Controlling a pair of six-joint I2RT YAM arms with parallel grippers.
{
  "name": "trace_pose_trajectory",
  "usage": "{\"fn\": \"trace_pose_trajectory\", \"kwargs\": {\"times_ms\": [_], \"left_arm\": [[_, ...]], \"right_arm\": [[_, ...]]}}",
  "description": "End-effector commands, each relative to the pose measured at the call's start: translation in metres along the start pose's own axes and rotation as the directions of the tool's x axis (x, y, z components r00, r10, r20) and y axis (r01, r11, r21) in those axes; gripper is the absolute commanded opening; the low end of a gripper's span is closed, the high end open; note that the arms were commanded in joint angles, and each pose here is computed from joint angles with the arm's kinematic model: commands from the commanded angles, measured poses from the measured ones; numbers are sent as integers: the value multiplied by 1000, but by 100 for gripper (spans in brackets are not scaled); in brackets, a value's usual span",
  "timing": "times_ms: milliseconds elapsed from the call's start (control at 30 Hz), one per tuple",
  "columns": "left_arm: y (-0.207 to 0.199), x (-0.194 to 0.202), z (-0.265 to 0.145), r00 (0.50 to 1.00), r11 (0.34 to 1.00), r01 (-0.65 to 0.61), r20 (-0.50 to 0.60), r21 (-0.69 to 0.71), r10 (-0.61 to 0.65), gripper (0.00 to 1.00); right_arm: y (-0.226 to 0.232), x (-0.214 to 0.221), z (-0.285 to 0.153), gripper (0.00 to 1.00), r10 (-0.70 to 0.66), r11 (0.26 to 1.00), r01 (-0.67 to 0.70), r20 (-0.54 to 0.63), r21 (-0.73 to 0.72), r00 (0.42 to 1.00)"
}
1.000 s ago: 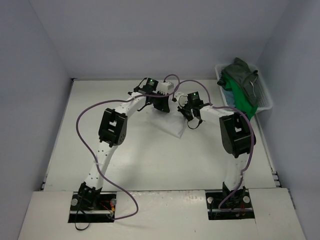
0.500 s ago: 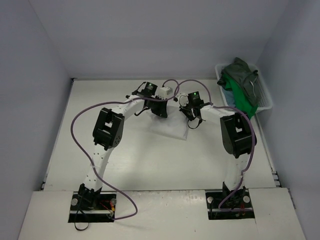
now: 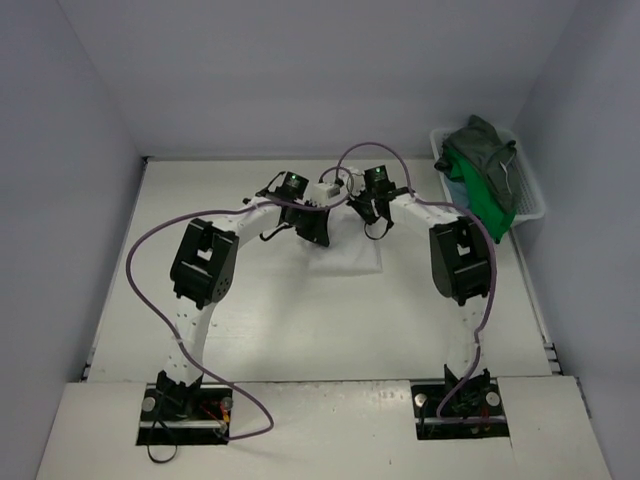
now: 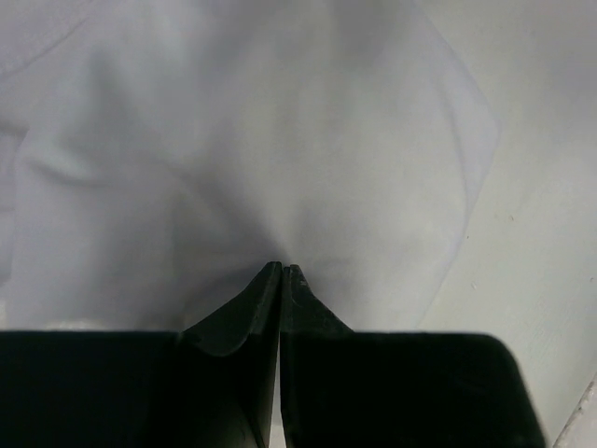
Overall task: Fold and stack the t-shirts
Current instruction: Fold the tshirt
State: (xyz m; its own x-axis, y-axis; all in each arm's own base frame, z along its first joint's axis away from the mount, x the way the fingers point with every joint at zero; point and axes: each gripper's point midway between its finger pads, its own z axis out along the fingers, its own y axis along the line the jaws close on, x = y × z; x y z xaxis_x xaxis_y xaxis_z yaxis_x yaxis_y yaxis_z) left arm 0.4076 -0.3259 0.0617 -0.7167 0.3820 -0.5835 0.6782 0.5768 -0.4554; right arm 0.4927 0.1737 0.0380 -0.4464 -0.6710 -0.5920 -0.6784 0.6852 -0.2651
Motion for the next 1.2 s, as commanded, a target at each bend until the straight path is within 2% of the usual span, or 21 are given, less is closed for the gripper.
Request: {"fn": "trace_pose_trajectory", "kwargs": {"times_ms": [0,133,467,533,567,633,800,967,1167], "left_arm": [[-22,-46,-36,989,997,-69,132,20,65,0],[-18,-55,-47,986,998,-59,158,7,57,0],[-13,-66,-72,979,994,-79,183,-73,92,0],[-9,-78,-88,972,992,-85,211,-94,104,0],[-2,-90,-112,966,991,-71,238,-114,96,0],[3,-92,-123,966,991,-56,244,-120,84,0],[19,-77,-144,974,992,5,225,-123,23,0],[16,-51,-152,978,994,41,206,-99,-20,0],[10,-13,-123,979,991,131,151,28,-134,0]], "right_arm": [[15,-18,20,0,-33,999,33,11,-41,999],[7,-38,19,0,-41,999,41,28,6,999],[-22,-36,-22,0,-22,984,24,-10,179,1000],[-28,-39,-36,0,-26,977,26,-4,213,1000],[-42,-43,-52,0,-21,960,22,-7,279,1000],[-48,-49,-62,0,-20,951,17,5,307,1000],[-59,-66,-90,0,-15,931,2,33,365,999],[-30,-74,-102,0,-34,963,16,61,269,998],[32,-70,-92,0,-93,990,86,62,109,994]]}}
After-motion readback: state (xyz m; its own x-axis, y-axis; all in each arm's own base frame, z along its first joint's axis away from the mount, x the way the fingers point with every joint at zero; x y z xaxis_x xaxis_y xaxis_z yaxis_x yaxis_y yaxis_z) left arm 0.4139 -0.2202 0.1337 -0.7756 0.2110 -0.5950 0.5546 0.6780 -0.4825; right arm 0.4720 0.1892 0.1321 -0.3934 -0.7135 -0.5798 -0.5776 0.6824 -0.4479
